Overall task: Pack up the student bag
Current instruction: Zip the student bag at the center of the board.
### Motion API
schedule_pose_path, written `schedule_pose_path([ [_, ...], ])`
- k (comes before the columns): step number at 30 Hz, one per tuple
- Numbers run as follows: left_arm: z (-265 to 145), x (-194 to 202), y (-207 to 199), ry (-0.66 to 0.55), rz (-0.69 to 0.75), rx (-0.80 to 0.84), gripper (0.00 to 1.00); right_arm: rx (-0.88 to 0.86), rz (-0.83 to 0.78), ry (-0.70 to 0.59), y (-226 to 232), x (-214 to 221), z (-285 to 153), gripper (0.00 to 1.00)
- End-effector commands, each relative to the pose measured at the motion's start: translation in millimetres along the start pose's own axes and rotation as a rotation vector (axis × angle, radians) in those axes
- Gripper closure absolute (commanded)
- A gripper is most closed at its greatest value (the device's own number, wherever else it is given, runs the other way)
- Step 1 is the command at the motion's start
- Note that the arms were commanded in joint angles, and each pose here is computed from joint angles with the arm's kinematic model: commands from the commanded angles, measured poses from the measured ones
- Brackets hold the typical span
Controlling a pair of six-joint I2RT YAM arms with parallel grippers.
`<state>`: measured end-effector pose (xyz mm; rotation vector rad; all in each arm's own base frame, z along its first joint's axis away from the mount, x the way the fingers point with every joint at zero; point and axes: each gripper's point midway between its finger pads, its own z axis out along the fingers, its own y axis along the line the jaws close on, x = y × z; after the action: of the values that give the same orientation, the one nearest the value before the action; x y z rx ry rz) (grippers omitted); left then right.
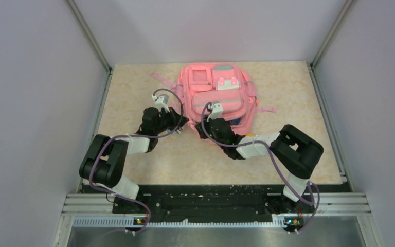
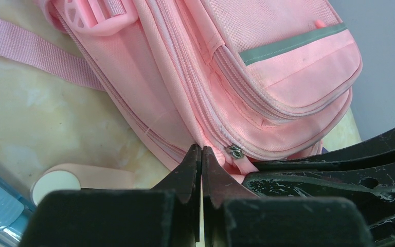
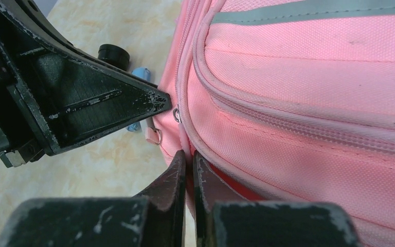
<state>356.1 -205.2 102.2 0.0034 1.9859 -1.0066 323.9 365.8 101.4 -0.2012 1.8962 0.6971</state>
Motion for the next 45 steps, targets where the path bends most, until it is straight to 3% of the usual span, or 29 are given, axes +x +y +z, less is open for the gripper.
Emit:
schedule_pose_path([
  [1, -3.7, -6.6, -22.7, 0.002, 0.022, 0.081, 1.00, -0.004, -0.012, -0.146, 7.6, -40.0, 5.9, 1.00],
  [7, -4.1, -6.5, -23.3, 0.002, 0.021, 0.083, 1.00, 0.002, -0.048, -0.152, 9.5, -43.6, 14.3, 0.88],
  [20, -4.0, -6.5, -24.4, 0.005, 0.023, 0.088, 1.00, -0.032, -0.097, -0.128, 12.9, -38.3, 32.1, 0.78],
  [23, -3.5, -5.8, -23.8, 0.008, 0.020, 0.087, 1.00, -0.040, -0.112, -0.132, 14.4, -39.8, 35.9, 0.80],
  [29, -1.4, -10.9, -18.4, -0.014, 0.002, 0.050, 1.00, -0.037, -0.111, -0.122, 13.2, -41.6, 26.3, 1.00],
  [45, 9.7, -29.2, 4.2, -0.104, -0.115, -0.082, 1.00, 0.091, -0.033, 0.149, -32.0, 16.9, -53.6, 1.00],
])
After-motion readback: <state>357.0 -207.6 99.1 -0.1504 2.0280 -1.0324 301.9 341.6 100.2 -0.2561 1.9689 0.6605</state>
